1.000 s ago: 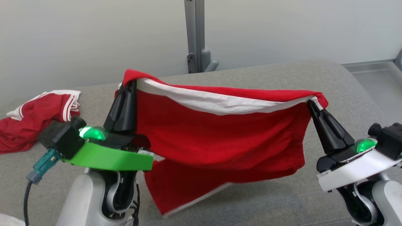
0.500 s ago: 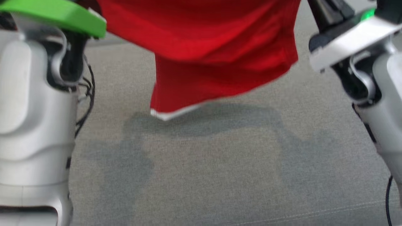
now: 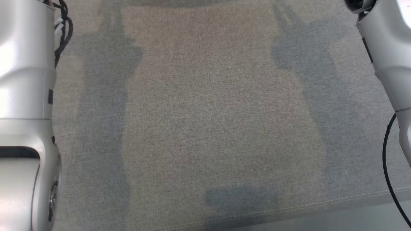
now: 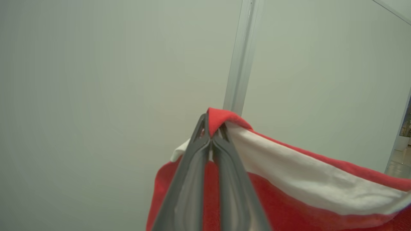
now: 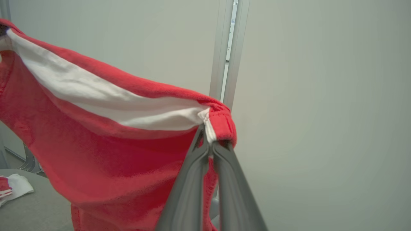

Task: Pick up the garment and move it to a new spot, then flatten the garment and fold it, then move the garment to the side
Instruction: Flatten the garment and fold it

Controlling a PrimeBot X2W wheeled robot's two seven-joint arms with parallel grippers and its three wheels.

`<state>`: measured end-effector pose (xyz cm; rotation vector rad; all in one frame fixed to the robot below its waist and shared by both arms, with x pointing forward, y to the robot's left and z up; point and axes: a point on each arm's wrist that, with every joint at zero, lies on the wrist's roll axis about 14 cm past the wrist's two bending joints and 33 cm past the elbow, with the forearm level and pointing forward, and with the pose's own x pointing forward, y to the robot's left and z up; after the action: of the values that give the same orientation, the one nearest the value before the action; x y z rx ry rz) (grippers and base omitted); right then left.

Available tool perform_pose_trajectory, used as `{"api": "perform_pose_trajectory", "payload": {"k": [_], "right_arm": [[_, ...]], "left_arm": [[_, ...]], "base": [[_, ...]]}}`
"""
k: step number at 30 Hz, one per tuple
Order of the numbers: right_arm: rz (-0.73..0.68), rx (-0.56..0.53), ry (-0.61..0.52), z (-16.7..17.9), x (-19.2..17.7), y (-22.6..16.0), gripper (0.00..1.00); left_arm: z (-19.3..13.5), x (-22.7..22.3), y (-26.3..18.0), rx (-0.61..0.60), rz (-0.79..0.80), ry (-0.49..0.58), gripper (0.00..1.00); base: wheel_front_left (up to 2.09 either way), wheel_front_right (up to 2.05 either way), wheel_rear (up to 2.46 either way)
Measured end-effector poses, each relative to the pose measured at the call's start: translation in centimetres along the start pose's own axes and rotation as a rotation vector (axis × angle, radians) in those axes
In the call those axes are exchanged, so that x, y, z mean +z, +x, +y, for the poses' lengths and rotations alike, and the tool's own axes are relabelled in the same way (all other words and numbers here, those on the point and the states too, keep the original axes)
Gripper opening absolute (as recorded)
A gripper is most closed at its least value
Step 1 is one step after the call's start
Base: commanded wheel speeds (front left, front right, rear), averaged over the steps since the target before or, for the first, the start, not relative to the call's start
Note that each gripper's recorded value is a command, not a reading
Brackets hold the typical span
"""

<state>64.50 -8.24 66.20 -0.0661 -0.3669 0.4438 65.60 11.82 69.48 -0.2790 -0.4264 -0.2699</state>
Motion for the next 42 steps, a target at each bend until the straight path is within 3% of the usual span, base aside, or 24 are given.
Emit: {"api": "perform_pose_trajectory", "payload": {"k": [6,12,17,22,33,42], "right_arm": [[0.149,0.006,0.091,0.8,-10.1,-1.9,0.0],[0.196,0.04,0.177,2.7,-14.4,-3.6,0.0],[0.202,0.081,0.217,4.4,-14.2,-6.0,0.0],[0.224,0.1,0.263,6.4,-13.2,-10.2,0.0],[0.253,0.002,0.37,10.1,-9.7,-20.1,0.0],[0.29,-0.056,0.43,12.8,-7.5,-26.5,0.0]], "left_arm": [[2.1,-10.8,-3.0,0.024,0.19,-0.036,0.0],[3.2,-12.6,-4.5,0.044,0.172,-0.104,0.0],[3.2,-11.4,-7.3,0.048,0.144,-0.147,0.0],[3.5,-10.7,-13.2,0.098,0.172,-0.194,0.0],[2.4,-9.9,-29.0,0.302,0.325,-0.319,0.0],[-1.4,-7.1,-35.1,0.3,0.344,-0.35,0.0]], "base": [[0.0,0.0,0.0],[0.0,0.0,0.0],[0.0,0.0,0.0],[0.0,0.0,0.0],[0.0,0.0,0.0],[0.0,0.0,0.0]]}}
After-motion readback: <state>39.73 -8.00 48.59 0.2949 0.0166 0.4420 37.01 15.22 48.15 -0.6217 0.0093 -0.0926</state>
